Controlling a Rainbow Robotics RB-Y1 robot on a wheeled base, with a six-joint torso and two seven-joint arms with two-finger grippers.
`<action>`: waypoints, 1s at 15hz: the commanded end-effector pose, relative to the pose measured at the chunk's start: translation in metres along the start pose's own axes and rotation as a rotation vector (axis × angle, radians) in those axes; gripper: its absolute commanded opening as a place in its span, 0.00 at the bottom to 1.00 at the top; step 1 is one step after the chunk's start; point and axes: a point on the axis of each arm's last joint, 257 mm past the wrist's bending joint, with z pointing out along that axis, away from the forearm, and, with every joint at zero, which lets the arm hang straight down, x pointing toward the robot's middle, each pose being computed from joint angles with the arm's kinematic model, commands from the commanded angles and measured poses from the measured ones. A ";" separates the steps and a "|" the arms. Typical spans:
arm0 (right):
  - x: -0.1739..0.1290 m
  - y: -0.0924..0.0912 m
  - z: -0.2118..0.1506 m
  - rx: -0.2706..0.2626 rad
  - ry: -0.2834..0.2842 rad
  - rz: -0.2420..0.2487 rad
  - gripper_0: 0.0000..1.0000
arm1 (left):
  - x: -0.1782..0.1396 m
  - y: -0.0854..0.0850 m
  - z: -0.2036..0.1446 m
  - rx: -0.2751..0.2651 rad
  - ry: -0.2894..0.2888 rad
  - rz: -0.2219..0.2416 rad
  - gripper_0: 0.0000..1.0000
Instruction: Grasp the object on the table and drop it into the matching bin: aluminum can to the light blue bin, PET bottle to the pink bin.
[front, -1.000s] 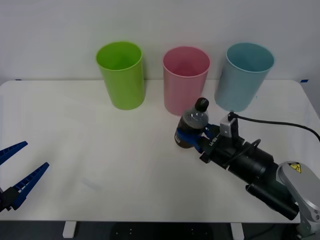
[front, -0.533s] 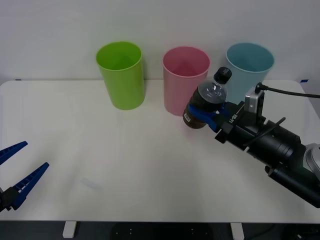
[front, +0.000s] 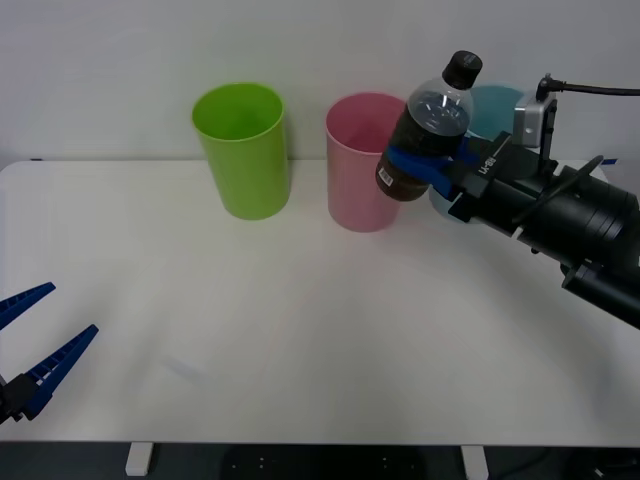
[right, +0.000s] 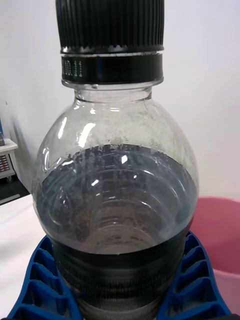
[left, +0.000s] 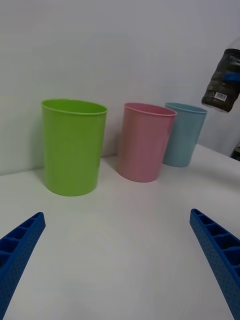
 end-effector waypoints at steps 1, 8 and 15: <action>-0.010 -0.016 0.007 0.018 0.015 -0.019 0.00 | 0.000 0.000 0.000 0.000 0.000 0.000 1.00; -0.017 -0.066 0.044 0.042 0.067 -0.071 0.00 | 0.000 0.000 0.000 0.000 0.000 0.000 1.00; -0.006 -0.099 0.086 0.100 0.115 -0.081 0.00 | 0.000 0.000 0.000 0.000 0.000 0.000 1.00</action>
